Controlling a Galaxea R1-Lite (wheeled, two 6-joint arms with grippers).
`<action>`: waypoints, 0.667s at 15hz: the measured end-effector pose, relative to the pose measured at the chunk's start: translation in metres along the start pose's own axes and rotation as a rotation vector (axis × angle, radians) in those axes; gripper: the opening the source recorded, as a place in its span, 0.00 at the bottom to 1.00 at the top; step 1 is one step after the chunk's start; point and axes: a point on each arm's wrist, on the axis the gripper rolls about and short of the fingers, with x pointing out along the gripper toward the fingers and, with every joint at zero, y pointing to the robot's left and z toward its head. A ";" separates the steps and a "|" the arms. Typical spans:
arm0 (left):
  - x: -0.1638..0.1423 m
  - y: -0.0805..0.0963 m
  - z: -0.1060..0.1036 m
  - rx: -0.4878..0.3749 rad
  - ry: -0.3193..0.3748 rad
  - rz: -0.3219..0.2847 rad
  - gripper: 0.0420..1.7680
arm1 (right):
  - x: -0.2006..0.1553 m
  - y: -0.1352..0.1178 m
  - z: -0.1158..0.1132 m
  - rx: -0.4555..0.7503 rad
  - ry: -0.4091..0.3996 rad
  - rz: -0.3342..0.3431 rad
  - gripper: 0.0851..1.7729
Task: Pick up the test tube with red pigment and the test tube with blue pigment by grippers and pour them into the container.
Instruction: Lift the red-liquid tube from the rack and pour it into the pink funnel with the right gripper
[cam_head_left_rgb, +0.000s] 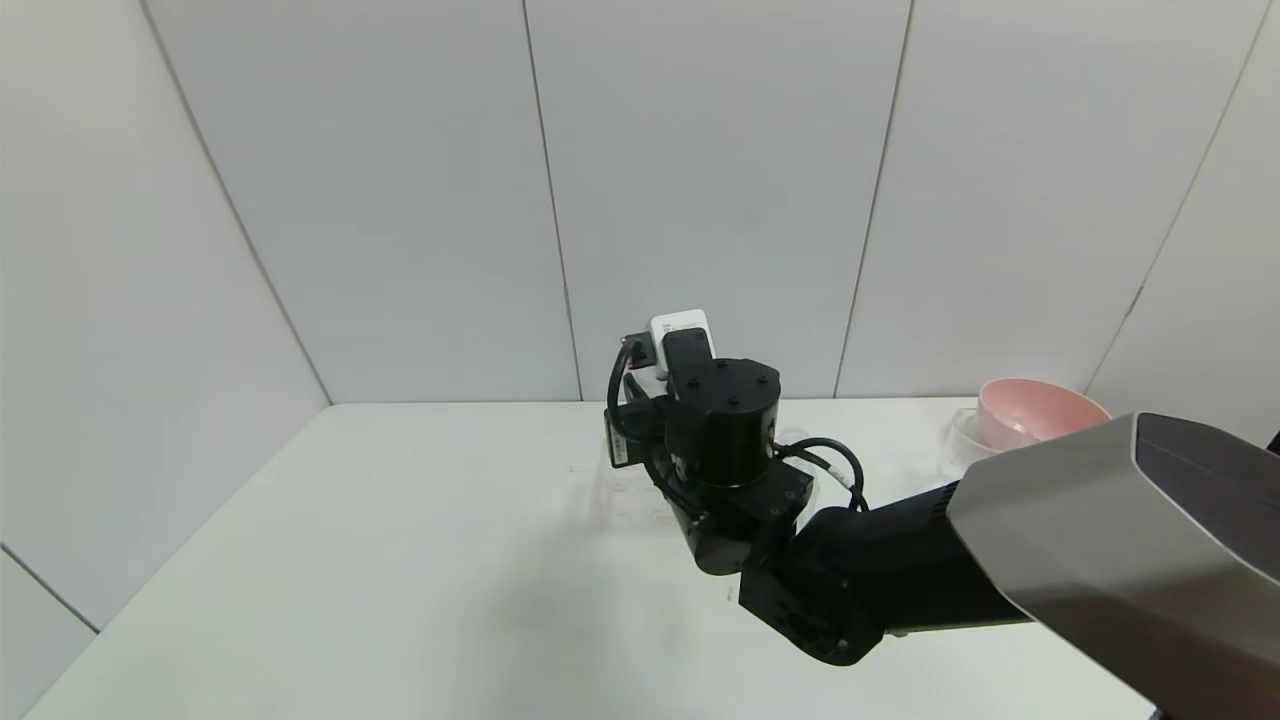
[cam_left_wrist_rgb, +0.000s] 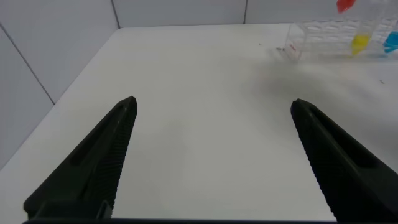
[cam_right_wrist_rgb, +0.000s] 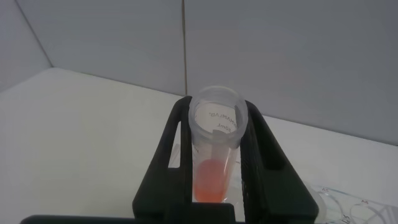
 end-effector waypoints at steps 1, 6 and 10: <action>0.000 0.000 0.000 0.000 0.000 0.000 1.00 | -0.001 0.000 0.002 0.000 -0.004 0.001 0.25; 0.000 0.000 0.000 0.000 0.000 0.000 1.00 | -0.015 -0.007 0.006 -0.014 0.019 0.017 0.25; 0.000 0.000 0.000 0.000 0.000 0.000 1.00 | -0.058 -0.030 0.006 -0.045 0.093 0.150 0.25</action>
